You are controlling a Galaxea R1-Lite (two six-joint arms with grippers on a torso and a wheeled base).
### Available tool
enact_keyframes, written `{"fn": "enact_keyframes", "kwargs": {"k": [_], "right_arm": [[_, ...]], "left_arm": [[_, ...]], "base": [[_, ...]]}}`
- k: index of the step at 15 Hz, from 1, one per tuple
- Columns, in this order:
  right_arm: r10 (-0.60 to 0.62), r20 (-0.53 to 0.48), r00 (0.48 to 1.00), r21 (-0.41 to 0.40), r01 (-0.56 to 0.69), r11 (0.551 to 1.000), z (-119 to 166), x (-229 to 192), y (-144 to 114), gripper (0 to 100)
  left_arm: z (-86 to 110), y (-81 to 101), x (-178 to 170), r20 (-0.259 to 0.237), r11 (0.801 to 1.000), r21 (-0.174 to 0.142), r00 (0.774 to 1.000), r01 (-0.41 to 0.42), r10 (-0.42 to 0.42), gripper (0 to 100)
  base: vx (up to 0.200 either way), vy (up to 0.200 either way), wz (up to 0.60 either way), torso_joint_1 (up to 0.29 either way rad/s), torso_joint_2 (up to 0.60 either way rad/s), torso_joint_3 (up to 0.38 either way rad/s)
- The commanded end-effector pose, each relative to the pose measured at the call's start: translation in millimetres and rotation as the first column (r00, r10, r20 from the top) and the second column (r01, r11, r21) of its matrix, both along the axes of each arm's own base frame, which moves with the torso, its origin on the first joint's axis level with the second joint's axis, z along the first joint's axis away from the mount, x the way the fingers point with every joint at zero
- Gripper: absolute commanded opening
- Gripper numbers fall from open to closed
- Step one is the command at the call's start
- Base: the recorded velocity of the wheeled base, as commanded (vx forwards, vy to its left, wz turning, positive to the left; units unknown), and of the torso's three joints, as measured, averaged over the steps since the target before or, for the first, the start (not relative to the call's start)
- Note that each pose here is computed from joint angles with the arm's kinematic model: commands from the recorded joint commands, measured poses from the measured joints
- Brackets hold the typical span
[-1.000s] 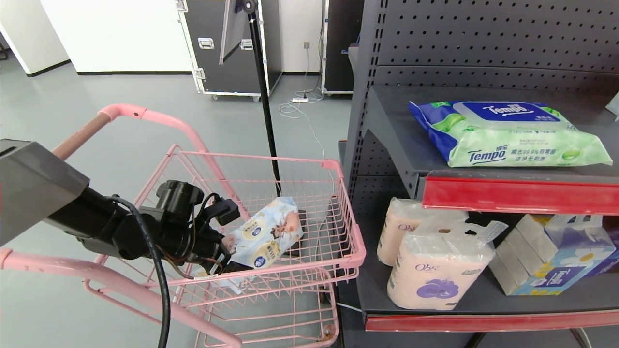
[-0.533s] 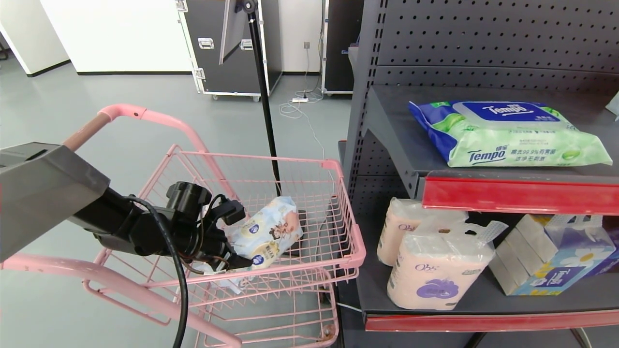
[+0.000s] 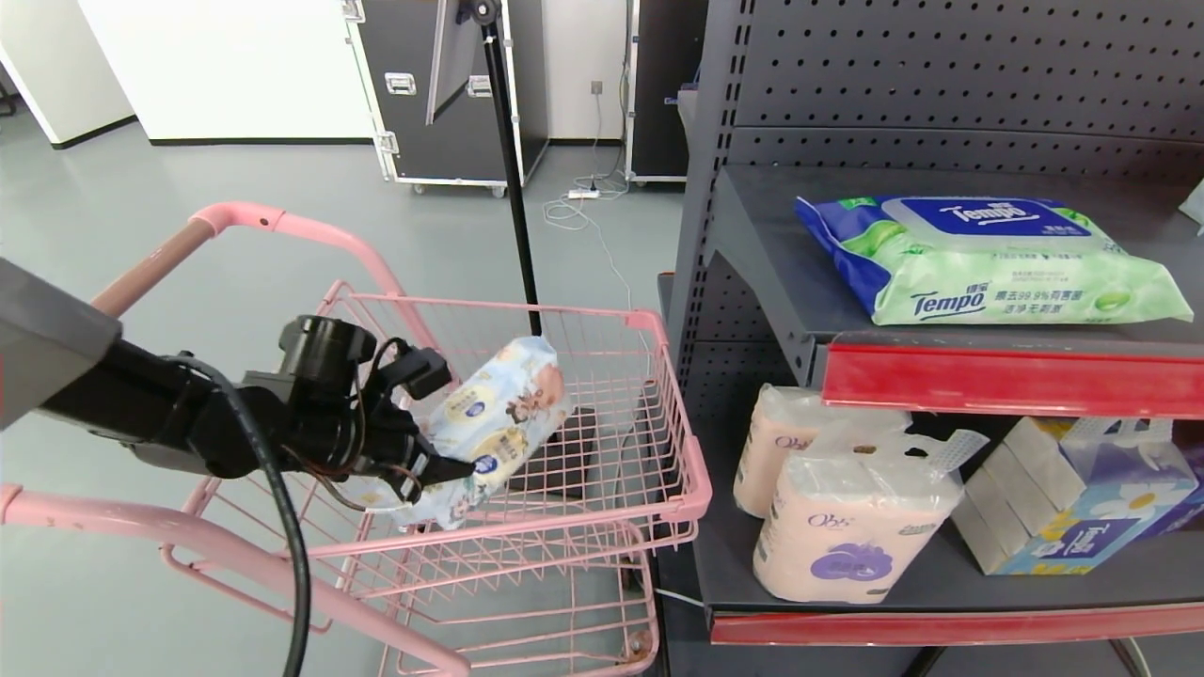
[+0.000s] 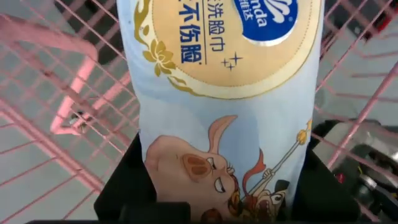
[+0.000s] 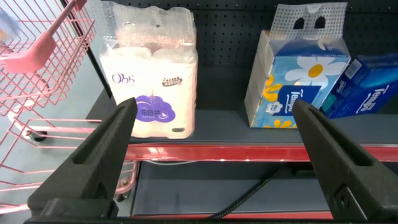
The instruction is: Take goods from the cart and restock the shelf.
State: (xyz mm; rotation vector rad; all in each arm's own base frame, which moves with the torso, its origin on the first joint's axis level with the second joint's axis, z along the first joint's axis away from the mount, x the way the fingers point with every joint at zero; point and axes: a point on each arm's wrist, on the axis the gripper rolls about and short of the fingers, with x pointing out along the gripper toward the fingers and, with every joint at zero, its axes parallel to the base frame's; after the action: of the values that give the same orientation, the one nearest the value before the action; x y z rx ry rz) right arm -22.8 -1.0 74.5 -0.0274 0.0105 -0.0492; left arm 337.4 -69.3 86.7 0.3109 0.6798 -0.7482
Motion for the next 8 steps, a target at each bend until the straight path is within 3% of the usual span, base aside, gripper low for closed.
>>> {"fn": "enact_keyframes", "kwargs": {"k": [1, 2, 3, 4, 5, 6, 7, 8], "right_arm": [[0.0, 0.001, 1.0, 0.0, 0.0, 1.0, 0, 0, 0, 100], [0.0, 0.001, 1.0, 0.0, 0.0, 1.0, 0, 0, 0, 100], [0.0, 0.001, 1.0, 0.0, 0.0, 1.0, 0, 0, 0, 100], [0.0, 0.001, 1.0, 0.0, 0.0, 1.0, 0, 0, 0, 100], [0.0, 0.001, 1.0, 0.0, 0.0, 1.0, 0, 0, 0, 100], [0.0, 0.001, 1.0, 0.0, 0.0, 1.0, 0, 0, 0, 100], [0.0, 0.001, 1.0, 0.0, 0.0, 1.0, 0, 0, 0, 100], [0.0, 0.001, 1.0, 0.0, 0.0, 1.0, 0, 0, 0, 100]], "left_arm": [[82.3, 11.2, -27, 0.191, 0.992, -0.112, 0.978, -0.065, 0.086, 0], [106.3, 14.1, -42, 0.221, 0.979, -0.177, 0.965, -0.1, 0.139, 0], [118.6, 15.6, -51, 0.239, 0.972, -0.208, 0.958, -0.112, 0.161, 0], [145.9, 29.8, -82, 0.298, 0.952, -0.264, 0.925, -0.157, 0.235, 0], [155.8, 37.5, -98, 0.335, 0.945, -0.276, 0.904, -0.175, 0.265, 0], [173.7, 51.2, -133, 0.407, 0.932, -0.304, 0.857, -0.198, 0.315, 0], [183.1, 61.4, -160, 0.449, 0.915, -0.331, 0.815, -0.229, 0.367, 0], [185.6, 68.3, -189, 0.456, 0.893, -0.363, 0.785, -0.265, 0.419, 0]], "base": [[0.0, 0.0, 0.0, 0.0, 0.0, 0.0], [0.0, 0.0, 0.0, 0.0, 0.0, 0.0], [0.0, 0.0, 0.0, 0.0, 0.0, 0.0], [0.0, 0.0, 0.0, 0.0, 0.0, 0.0], [0.0, 0.0, 0.0, 0.0, 0.0, 0.0], [0.0, 0.0, 0.0, 0.0, 0.0, 0.0], [0.0, 0.0, 0.0, 0.0, 0.0, 0.0], [0.0, 0.0, 0.0, 0.0, 0.0, 0.0]]}}
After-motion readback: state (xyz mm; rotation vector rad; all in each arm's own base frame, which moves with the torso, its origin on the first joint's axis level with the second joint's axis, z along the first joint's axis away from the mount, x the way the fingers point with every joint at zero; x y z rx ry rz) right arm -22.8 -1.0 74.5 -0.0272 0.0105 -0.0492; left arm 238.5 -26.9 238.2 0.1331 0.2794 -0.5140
